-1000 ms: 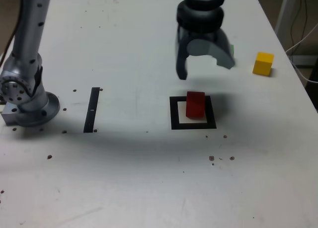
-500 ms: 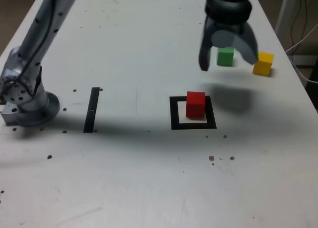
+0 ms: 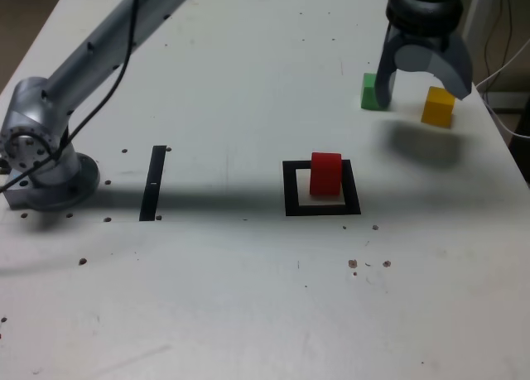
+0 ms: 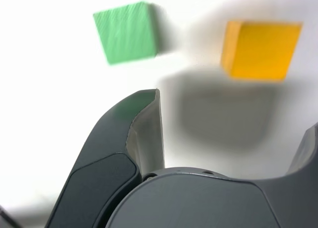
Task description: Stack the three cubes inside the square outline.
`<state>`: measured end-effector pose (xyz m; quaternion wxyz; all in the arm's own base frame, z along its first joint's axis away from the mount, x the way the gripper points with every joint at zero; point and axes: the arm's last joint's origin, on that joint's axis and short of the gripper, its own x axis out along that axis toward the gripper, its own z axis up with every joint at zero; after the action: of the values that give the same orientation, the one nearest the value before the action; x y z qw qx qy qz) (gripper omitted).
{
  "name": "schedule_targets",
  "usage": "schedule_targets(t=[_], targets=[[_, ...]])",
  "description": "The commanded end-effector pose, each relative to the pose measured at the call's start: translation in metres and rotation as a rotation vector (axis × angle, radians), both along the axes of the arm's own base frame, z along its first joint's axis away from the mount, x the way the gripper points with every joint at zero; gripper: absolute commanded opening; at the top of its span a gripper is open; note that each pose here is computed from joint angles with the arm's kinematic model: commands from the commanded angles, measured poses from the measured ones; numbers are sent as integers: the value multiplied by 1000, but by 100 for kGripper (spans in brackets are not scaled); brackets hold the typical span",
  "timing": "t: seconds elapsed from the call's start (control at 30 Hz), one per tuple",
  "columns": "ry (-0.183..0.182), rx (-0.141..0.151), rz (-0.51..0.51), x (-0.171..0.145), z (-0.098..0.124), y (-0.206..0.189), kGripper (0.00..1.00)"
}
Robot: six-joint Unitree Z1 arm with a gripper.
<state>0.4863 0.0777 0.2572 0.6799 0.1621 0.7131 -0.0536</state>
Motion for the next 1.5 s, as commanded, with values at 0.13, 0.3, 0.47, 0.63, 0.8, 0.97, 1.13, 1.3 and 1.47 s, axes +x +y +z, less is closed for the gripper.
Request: schedule_targets(t=[0.13,0.3,0.47,0.63,0.8,0.97,1.13,1.3,1.47], targets=[[-27,9,-43,16,-8,14,100],[-57,20,-57,24,-11,24,100],[-48,16,-50,26,-21,34,99],[-34,7,-47,30,-33,36,98],[-25,7,-47,32,-41,37,94],[-26,19,-53,33,-41,34,84],[-37,46,-64,35,-37,29,67],[-46,66,-77,35,-32,25,43],[-48,70,-91,36,-31,22,29]])
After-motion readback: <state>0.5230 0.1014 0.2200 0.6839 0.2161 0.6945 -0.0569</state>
